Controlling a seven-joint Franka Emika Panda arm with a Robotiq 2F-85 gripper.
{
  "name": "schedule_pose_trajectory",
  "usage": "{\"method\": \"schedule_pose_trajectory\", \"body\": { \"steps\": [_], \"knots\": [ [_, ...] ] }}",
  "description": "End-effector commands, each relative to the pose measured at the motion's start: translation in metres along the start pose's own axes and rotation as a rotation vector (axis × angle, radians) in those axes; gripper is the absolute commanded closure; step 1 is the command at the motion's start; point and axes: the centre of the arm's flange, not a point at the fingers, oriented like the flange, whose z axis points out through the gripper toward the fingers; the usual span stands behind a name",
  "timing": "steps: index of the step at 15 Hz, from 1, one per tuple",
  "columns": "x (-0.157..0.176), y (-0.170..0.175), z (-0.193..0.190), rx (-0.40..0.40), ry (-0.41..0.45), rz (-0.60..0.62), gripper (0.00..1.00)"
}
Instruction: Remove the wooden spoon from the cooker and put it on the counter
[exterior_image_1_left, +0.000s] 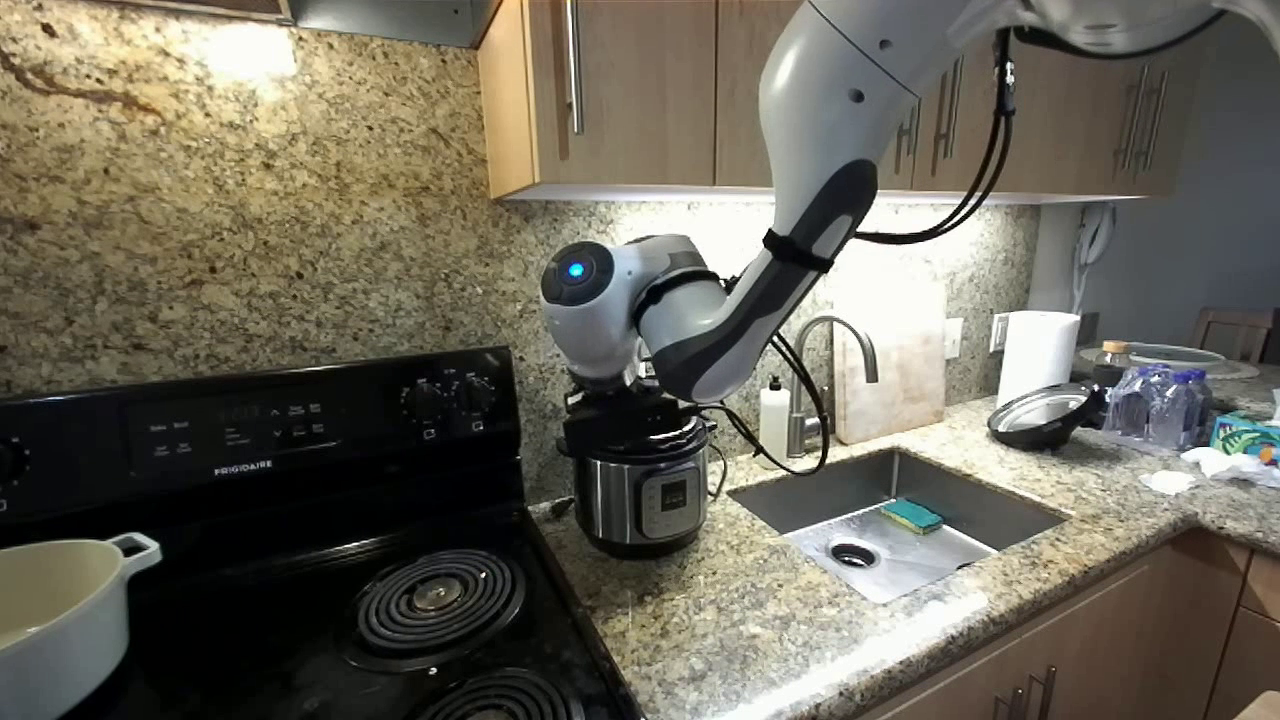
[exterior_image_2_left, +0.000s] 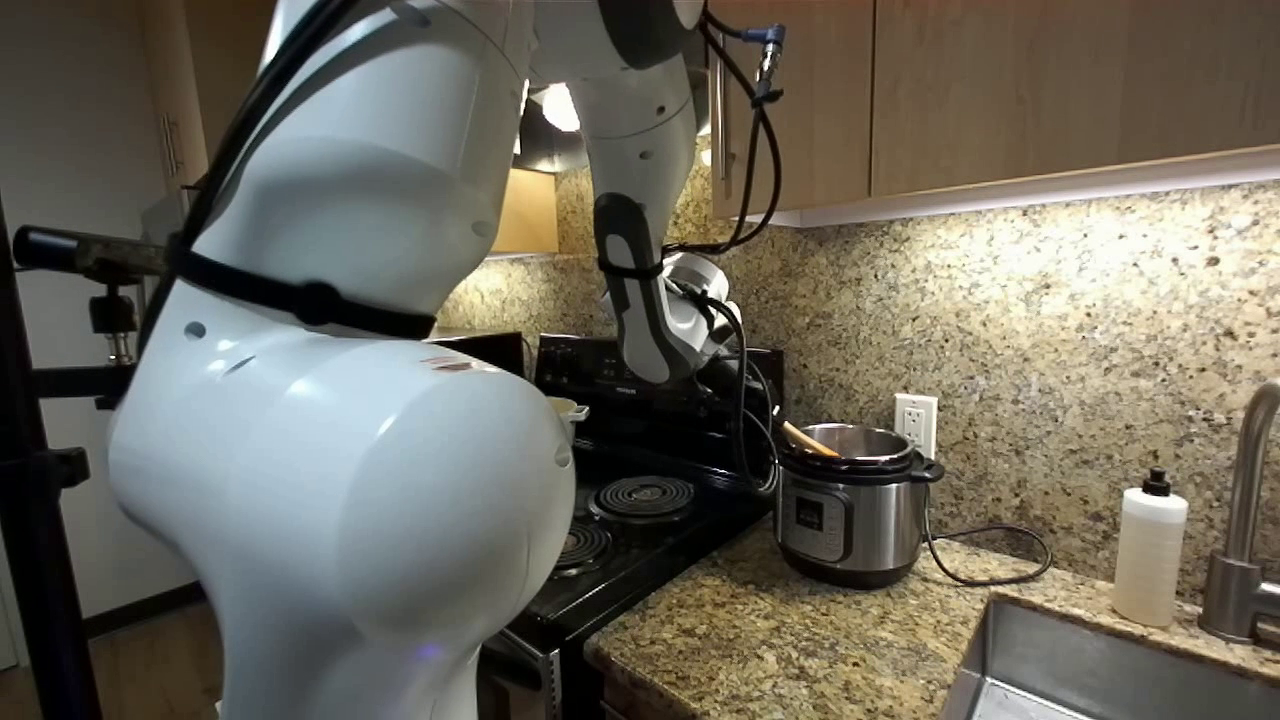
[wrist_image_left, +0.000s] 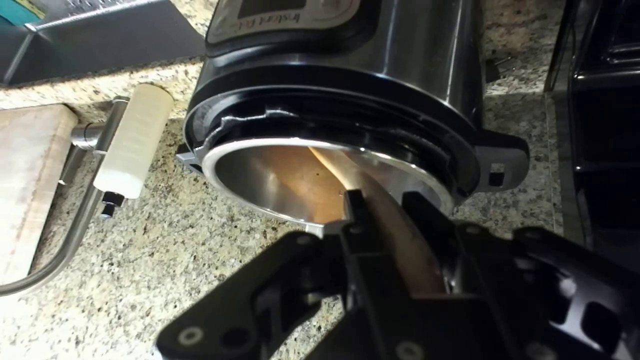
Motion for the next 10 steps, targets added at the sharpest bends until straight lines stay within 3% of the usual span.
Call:
{"method": "schedule_pose_trajectory", "body": {
  "steps": [1, 10],
  "knots": [
    [0.006, -0.002, -0.038, -0.041, -0.016, -0.027, 0.90],
    [-0.018, -0.042, -0.119, -0.117, -0.048, -0.016, 0.90]
  ]
}}
